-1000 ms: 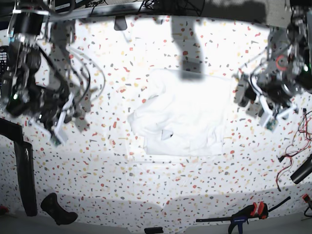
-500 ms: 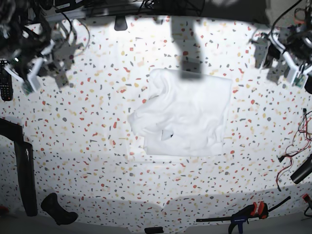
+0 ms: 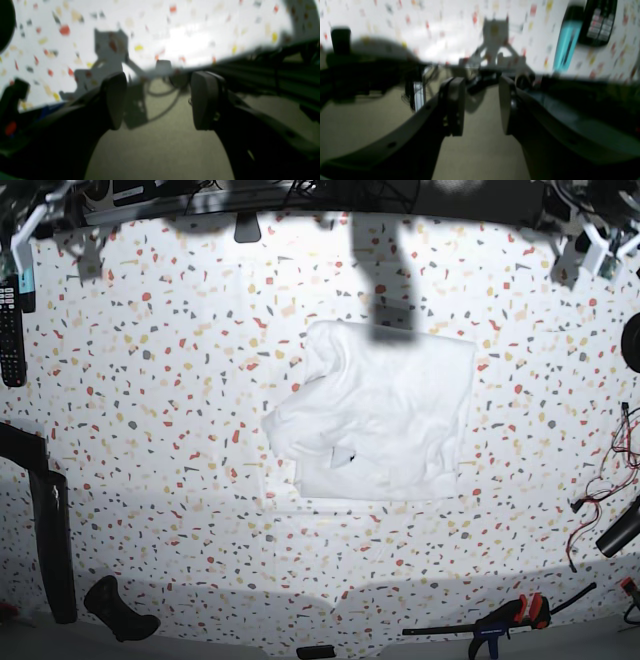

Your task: Fold the T-shirt properly

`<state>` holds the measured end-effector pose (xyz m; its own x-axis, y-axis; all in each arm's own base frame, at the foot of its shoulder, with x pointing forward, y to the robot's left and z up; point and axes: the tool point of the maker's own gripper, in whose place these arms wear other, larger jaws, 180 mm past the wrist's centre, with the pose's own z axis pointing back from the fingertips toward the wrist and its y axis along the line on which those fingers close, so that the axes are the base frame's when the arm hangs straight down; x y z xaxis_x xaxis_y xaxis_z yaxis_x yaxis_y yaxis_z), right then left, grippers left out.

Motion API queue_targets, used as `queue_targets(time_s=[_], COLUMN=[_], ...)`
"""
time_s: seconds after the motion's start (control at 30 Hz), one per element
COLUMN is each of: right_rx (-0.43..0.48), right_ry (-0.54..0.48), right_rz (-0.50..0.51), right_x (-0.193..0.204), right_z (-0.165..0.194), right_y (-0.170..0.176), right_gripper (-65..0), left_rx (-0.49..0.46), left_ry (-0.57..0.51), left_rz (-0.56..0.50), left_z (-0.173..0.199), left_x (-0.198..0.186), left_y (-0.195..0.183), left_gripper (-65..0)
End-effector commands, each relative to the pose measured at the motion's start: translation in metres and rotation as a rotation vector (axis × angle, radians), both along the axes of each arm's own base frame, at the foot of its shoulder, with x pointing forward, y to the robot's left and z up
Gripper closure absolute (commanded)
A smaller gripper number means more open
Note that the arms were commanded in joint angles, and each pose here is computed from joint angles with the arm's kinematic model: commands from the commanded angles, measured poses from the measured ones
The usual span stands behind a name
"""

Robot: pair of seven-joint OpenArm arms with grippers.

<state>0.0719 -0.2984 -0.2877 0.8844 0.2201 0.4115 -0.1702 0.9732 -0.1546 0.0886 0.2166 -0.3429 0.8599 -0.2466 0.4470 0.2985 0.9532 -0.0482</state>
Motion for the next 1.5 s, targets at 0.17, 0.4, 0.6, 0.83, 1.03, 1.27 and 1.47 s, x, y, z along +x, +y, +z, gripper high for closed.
queue_targets(time_s=[0.17,0.4,0.6,0.83,1.03,1.27,1.47], right_rx=[0.145,0.274,0.308,0.467,0.435,0.395,0.322], right_ry=[0.085,0.119,0.275,0.441,0.652,0.744,0.862], right_rz=[-0.032,-0.050,0.011,0.049,0.119,0.125,0.077], right_x=[-0.044,-0.058,-0.082,-0.127,-0.182,-0.187,-0.183], right_z=[-0.006,-0.019,-0.056,-0.123,-0.182,-0.249,-0.285], right_y=[0.031,0.062,0.083,0.113,0.102,0.067,0.039], right_gripper=[-22.5,-22.5,-22.5,-22.5,-22.5,-22.5,-22.5], left_rx=[-0.025,-0.046,-0.058,0.005,-0.041,-0.058,-0.146], left_ry=[0.124,0.233,0.295,0.399,0.498,0.410,0.525], left_rz=[0.008,0.049,0.136,0.305,0.492,0.550,0.635], left_z=[0.001,-0.007,-0.033,-0.097,-0.152,-0.216,-0.247], left_x=[-0.053,-0.088,-0.109,-0.142,-0.172,-0.152,-0.142], left_y=[-0.013,-0.016,0.002,0.052,0.071,0.085,0.063], left_gripper=[-38.2,-38.2,-38.2,-38.2,-38.2,-38.2,-38.2])
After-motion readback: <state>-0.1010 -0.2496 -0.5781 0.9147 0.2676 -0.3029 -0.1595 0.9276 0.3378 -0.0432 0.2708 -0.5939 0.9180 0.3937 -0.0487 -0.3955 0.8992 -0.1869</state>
